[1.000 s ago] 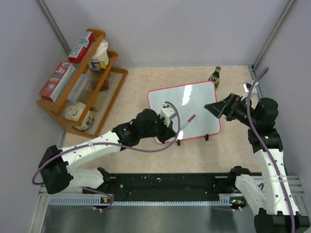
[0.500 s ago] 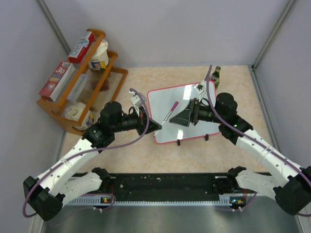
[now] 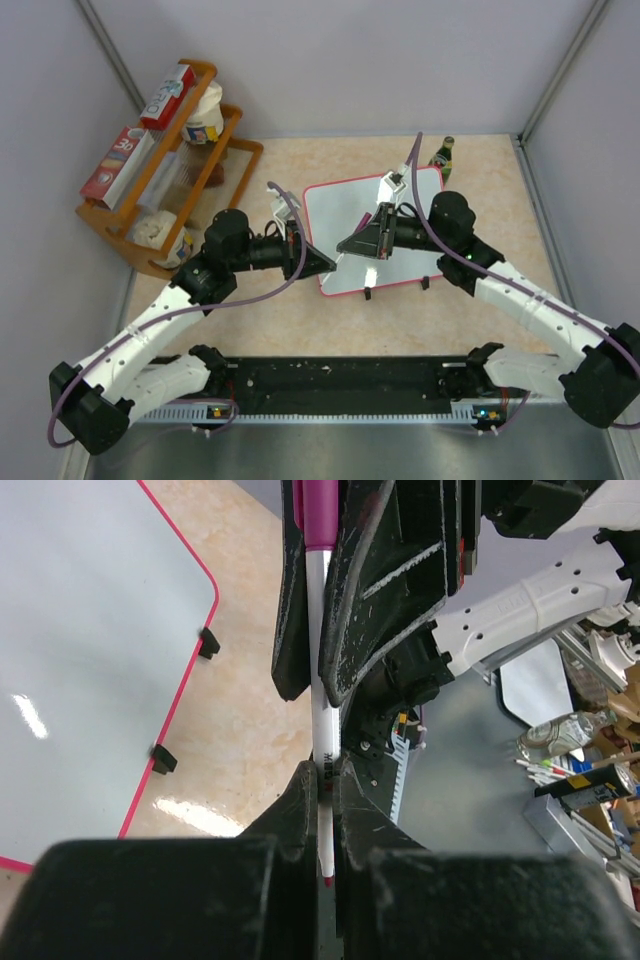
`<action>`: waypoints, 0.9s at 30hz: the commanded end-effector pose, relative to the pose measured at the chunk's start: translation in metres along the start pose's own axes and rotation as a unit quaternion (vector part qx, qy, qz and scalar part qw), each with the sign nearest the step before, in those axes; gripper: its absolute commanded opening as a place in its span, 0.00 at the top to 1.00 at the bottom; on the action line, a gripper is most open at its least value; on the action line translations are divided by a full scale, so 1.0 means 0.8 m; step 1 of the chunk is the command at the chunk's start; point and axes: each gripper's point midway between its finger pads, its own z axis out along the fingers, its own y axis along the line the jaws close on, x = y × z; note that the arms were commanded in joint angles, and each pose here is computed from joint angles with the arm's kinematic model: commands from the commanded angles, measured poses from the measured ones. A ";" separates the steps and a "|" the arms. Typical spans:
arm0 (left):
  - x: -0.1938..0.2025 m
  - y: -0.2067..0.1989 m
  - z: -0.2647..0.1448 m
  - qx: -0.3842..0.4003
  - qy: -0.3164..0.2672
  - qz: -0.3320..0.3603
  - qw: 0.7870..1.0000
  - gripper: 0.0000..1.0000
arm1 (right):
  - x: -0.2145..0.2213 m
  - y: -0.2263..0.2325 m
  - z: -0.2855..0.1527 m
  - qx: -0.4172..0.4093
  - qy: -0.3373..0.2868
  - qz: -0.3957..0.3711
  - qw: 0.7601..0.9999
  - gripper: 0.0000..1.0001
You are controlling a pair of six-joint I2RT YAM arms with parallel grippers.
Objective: Write a sentence on the whiteboard
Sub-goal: Pass from the left arm to the right, then pass from the right arm to the left
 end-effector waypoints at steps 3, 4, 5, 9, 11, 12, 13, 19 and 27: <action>-0.010 -0.001 -0.005 -0.008 -0.016 0.022 1.000 0.91 | -0.012 0.028 -0.003 -0.027 -0.021 -0.024 0.999 1.00; -0.010 0.000 -0.006 -0.010 -0.014 0.023 1.000 0.77 | -0.013 0.025 -0.005 -0.017 -0.029 -0.023 0.999 1.00; -0.010 -0.001 -0.006 -0.011 -0.013 0.024 1.000 0.62 | -0.015 0.023 -0.008 -0.010 -0.036 -0.024 0.999 1.00; -0.008 0.003 -0.003 -0.013 -0.001 0.023 1.000 0.25 | -0.020 0.018 -0.013 0.012 -0.059 -0.024 0.998 1.00; -0.005 0.002 0.001 -0.004 0.009 0.020 1.000 0.22 | -0.022 0.013 -0.015 0.024 -0.065 -0.020 0.997 1.00; -0.004 0.003 0.003 -0.001 0.011 0.017 1.000 0.22 | -0.023 0.010 -0.014 0.029 -0.068 -0.016 0.997 1.00; -0.004 0.004 0.005 0.000 0.012 0.016 1.000 0.22 | -0.023 0.009 -0.014 0.032 -0.069 -0.014 0.997 1.00; -0.011 0.006 0.013 0.003 0.003 0.020 1.000 0.42 | -0.021 0.001 -0.014 0.045 -0.070 -0.004 0.997 1.00; -0.020 0.001 0.011 0.006 -0.008 0.029 1.000 1.00 | -0.024 -0.002 -0.018 0.070 -0.065 -0.018 0.995 0.95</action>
